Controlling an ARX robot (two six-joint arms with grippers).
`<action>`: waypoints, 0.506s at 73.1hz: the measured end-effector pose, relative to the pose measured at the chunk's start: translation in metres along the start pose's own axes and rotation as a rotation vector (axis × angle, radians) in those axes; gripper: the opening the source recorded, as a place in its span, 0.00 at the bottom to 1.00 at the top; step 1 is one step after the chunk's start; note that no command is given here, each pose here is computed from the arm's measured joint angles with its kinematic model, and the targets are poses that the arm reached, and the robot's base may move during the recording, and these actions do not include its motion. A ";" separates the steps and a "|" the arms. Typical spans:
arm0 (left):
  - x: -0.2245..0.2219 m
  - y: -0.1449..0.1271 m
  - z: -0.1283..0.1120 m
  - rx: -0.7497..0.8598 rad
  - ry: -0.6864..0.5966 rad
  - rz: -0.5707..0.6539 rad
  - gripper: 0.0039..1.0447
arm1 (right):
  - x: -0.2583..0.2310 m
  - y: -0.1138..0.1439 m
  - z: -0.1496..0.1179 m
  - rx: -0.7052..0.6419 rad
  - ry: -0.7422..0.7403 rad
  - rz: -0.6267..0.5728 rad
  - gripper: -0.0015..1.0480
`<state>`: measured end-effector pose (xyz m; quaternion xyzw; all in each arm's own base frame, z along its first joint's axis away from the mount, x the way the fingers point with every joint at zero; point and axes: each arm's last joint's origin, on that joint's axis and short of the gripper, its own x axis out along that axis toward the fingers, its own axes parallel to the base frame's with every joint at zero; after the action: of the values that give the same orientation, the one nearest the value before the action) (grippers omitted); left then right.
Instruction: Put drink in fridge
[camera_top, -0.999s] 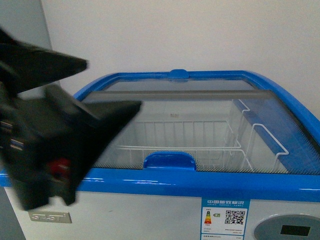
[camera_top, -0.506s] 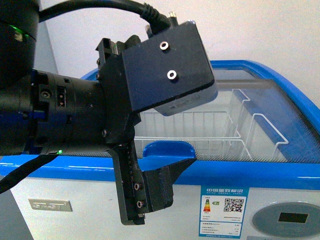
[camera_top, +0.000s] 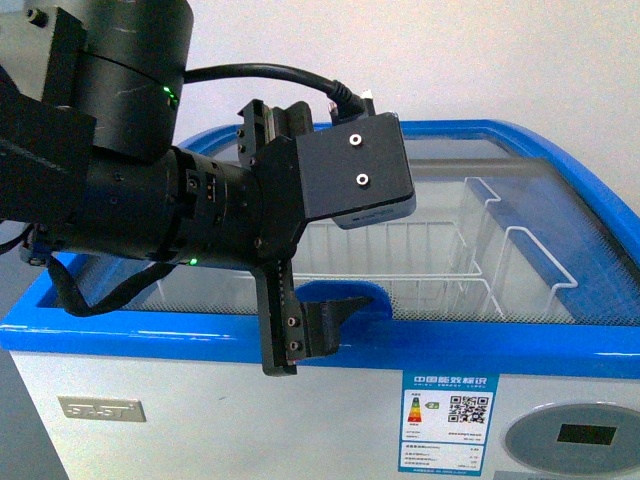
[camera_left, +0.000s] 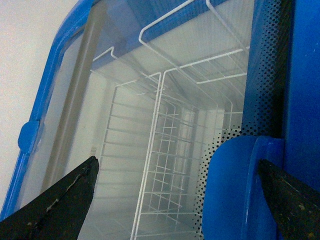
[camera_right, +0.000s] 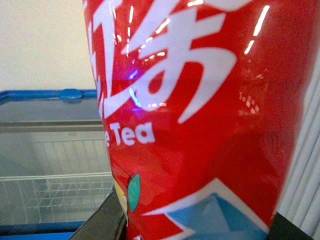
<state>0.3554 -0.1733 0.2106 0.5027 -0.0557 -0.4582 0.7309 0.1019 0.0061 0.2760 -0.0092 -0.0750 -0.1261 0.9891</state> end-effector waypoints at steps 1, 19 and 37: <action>0.001 0.000 0.000 -0.001 0.000 -0.002 0.92 | 0.000 0.000 0.000 0.000 0.000 0.000 0.36; 0.021 0.013 -0.006 0.008 -0.010 0.003 0.92 | 0.000 0.000 0.000 0.000 0.000 0.000 0.36; 0.067 0.070 -0.019 0.197 0.067 0.347 0.92 | 0.000 0.000 0.000 0.000 0.000 0.001 0.36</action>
<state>0.4470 -0.2043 0.2308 0.5696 -0.1617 -0.3008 0.7476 0.1020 0.0062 0.2760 -0.0092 -0.0750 -0.1257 0.9892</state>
